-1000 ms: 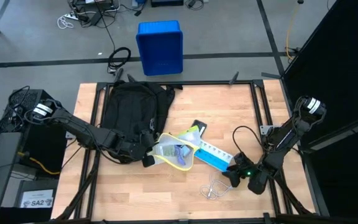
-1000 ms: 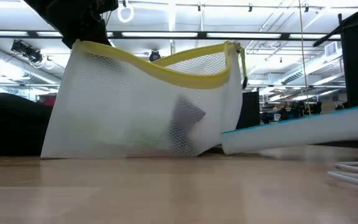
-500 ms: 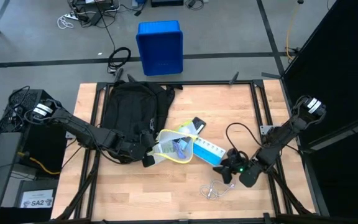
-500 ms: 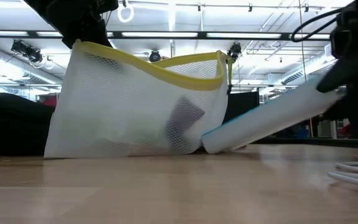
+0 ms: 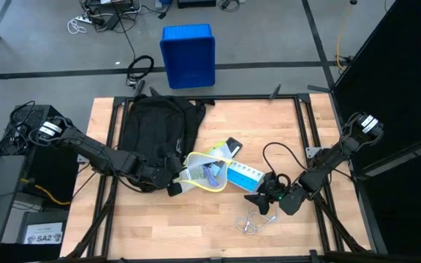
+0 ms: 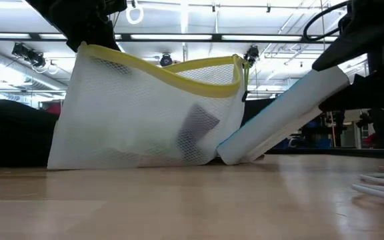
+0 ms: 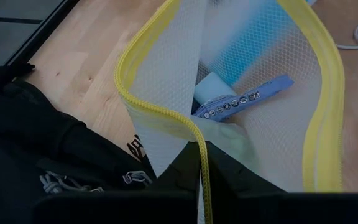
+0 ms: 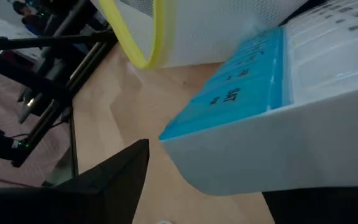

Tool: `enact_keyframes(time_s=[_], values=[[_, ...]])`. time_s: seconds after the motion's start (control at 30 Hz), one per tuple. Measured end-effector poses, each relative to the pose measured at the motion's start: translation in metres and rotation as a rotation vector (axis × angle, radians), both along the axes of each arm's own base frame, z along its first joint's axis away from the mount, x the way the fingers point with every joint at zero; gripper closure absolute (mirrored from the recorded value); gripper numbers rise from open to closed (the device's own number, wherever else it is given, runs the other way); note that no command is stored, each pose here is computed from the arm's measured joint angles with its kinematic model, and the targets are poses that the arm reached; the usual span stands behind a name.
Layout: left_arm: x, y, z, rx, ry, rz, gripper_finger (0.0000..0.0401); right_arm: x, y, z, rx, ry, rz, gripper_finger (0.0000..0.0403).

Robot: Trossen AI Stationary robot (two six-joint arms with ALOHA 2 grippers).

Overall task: Unpack backpack
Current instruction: Put the medicine organizer into the zip lock bag

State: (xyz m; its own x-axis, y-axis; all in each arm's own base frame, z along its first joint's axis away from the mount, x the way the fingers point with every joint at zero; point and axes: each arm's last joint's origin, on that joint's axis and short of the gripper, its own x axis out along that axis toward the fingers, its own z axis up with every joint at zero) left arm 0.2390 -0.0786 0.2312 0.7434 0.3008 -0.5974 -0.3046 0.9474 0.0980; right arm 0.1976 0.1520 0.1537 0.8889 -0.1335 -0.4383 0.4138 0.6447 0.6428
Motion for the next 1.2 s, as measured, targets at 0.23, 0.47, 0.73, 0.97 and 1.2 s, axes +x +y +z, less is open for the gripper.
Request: enact_keyframes(time_s=[0.23, 0.47, 0.73, 0.97, 1.2], values=[[0.000, 0.000, 0.000, -0.005, 0.003, -0.006, 0.0401, 0.001, -0.001, 0.001, 0.007, -0.016, -0.028, 0.0122], [0.000, 0.000, 0.000, -0.006, 0.003, -0.007, 0.0401, 0.004, -0.006, 0.001, 0.007, -0.017, -0.051, 0.0114], [0.000, 0.000, 0.000, -0.007, 0.004, -0.008, 0.0401, 0.005, -0.005, 0.001, 0.042, -0.030, -0.069, 0.0076], [0.000, 0.000, 0.000, -0.012, 0.006, -0.013, 0.0401, 0.008, -0.009, 0.004, 0.106, -0.088, -0.155, 0.0036], [0.000, 0.000, 0.000, -0.012, 0.006, -0.013, 0.0401, 0.016, -0.020, 0.004, 0.185, -0.108, -0.245, 0.0058]])
